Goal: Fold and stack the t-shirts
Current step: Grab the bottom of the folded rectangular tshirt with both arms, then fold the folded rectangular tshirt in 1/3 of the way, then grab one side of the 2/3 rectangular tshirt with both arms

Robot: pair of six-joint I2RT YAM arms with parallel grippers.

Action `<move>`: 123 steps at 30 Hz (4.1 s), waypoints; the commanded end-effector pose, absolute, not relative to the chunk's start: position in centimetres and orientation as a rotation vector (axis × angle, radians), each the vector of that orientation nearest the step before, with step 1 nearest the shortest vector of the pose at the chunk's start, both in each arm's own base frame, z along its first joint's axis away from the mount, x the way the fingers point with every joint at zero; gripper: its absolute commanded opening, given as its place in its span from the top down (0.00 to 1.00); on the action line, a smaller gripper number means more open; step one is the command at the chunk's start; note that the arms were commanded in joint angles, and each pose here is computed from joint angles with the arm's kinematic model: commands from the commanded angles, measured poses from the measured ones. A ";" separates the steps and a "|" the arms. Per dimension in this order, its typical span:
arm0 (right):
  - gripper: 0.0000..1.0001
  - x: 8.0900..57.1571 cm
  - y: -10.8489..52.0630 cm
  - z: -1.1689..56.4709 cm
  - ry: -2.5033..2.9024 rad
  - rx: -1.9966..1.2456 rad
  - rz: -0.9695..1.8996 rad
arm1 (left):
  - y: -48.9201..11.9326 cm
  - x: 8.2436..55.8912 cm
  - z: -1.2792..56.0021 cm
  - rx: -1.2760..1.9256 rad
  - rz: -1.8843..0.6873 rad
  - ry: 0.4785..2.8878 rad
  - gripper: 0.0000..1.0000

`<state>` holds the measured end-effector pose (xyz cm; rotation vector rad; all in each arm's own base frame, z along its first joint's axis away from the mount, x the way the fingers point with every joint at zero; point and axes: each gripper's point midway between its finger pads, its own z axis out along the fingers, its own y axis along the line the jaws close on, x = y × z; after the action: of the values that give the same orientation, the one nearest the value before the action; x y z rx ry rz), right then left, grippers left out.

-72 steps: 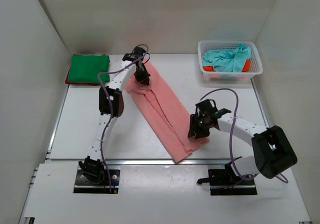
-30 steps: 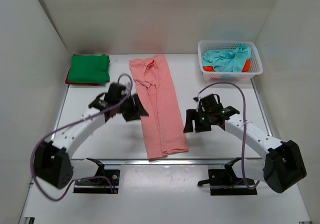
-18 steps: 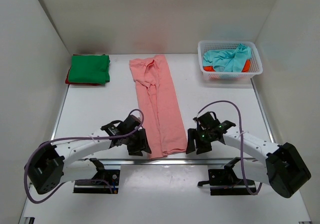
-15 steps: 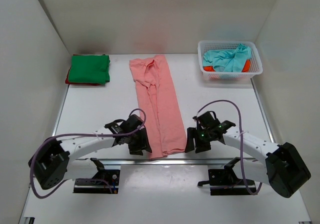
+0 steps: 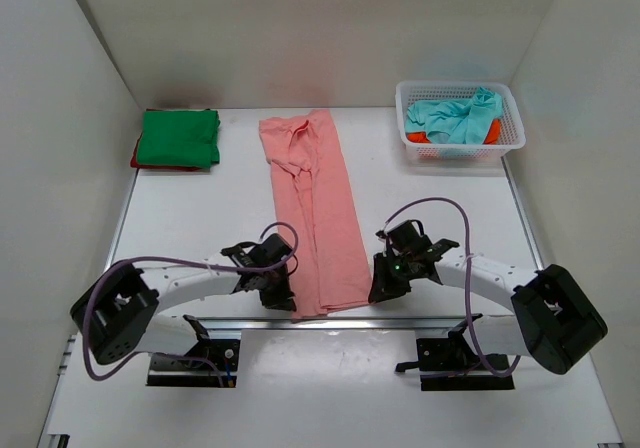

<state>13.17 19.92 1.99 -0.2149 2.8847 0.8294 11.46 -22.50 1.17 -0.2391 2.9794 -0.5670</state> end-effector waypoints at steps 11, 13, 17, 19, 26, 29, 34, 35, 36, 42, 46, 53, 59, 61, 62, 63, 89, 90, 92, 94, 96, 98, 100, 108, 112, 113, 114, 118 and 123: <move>1.00 7.6 20.4 4.5 2.941 -0.464 0.982 | -21.3 9.2 3.3 -0.242 -0.691 3.011 0.90; 1.00 7.7 19.9 5.1 2.964 -0.474 0.983 | -21.4 10.5 4.6 -0.281 -0.733 2.976 0.90; 1.00 10.6 19.8 6.5 2.951 -0.467 0.983 | -20.6 14.1 7.3 -0.428 -0.839 2.880 0.89; 1.00 12.2 20.2 7.0 2.930 -0.474 0.988 | -19.7 15.8 7.8 -0.479 -0.858 2.844 0.89; 1.00 21.5 21.2 9.1 2.885 -0.416 0.940 | -19.1 22.5 10.1 -0.445 -0.851 2.821 0.88; 1.00 24.9 22.0 9.8 2.878 -0.396 0.932 | -19.5 25.6 10.4 -0.443 -0.857 2.823 0.88; 0.99 30.6 23.3 11.4 2.808 -0.366 0.932 | -18.9 29.6 9.9 -0.486 -0.833 2.829 0.89; 1.00 31.2 23.4 11.1 2.816 -0.355 0.934 | -18.4 30.5 9.8 -0.503 -0.821 2.828 0.88; 1.00 32.4 23.5 11.2 2.812 -0.343 0.934 | -18.0 31.4 10.3 -0.509 -0.815 2.810 0.89; 1.00 37.1 23.4 10.7 2.806 -0.274 0.925 | -17.1 34.6 9.8 -0.528 -0.798 2.806 0.89; 1.00 39.5 22.9 10.1 2.804 -0.238 0.918 | -17.1 36.7 9.0 -0.551 -0.805 2.799 0.88; 0.93 46.1 22.4 10.9 2.682 -0.171 0.951 | -17.6 42.4 8.7 -0.589 -0.899 2.697 0.65; 0.59 51.0 23.0 16.1 2.442 -0.125 0.983 | -17.3 47.7 12.4 -0.744 -1.120 2.395 0.47; 0.50 50.5 22.8 16.6 2.423 -0.136 0.956 | -17.0 47.6 13.8 -0.748 -1.140 2.338 0.47; 0.48 49.9 22.5 16.9 2.419 -0.139 0.926 | -17.0 46.8 13.1 -0.757 -1.142 2.347 0.47; 0.45 48.7 22.3 16.3 2.448 -0.139 0.918 | -17.1 45.5 12.8 -0.768 -1.153 2.366 0.46; 0.46 31.7 20.1 6.9 2.665 -0.111 0.902 | -18.8 30.9 5.0 -0.745 -1.032 2.478 0.48; 0.45 31.6 20.0 6.5 2.677 -0.097 0.899 | -18.3 30.2 4.2 -0.772 -1.020 2.494 0.48; 0.46 31.6 20.2 6.4 2.668 -0.102 0.916 | -17.7 29.3 3.7 -0.784 -1.015 2.493 0.48; 0.47 31.2 20.3 5.6 2.685 -0.105 0.924 | -16.9 28.9 3.7 -0.812 -1.015 2.474 0.48; 0.47 31.1 20.5 5.0 2.688 -0.117 0.925 | -16.5 28.7 3.4 -0.821 -0.997 2.471 0.48; 0.47 31.0 20.8 4.7 2.697 -0.109 0.938 | -16.7 29.0 3.8 -0.809 -1.013 2.457 0.47; 0.47 30.8 21.0 4.3 2.705 -0.098 0.949 | -17.4 29.2 4.2 -0.801 -1.040 2.446 0.48; 0.48 30.3 21.9 3.0 2.737 -0.084 0.980 | -19.2 29.3 4.6 -0.806 -1.076 2.429 0.47; 0.51 30.0 22.5 2.6 2.750 -0.086 0.994 | -19.7 28.9 4.4 -0.814 -1.078 2.430 0.46; 0.54 30.0 22.8 2.6 2.753 -0.090 1.006 | -19.8 29.0 4.2 -0.808 -1.072 2.438 0.46; 0.55 29.9 23.0 2.6 2.759 -0.096 1.011 | -19.9 28.8 3.7 -0.814 -1.054 2.459 0.46; 0.93 29.5 23.5 1.9 2.791 -0.101 1.001 | -20.1 28.6 3.1 -0.780 -0.998 2.505 0.68; 1.00 27.1 23.7 1.9 2.823 -0.127 0.986 | -19.4 27.1 2.2 -0.770 -0.936 2.553 1.00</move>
<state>28.65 23.71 2.02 -0.1054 2.8002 1.0196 27.58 -19.75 2.01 -0.8068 2.5364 -0.9804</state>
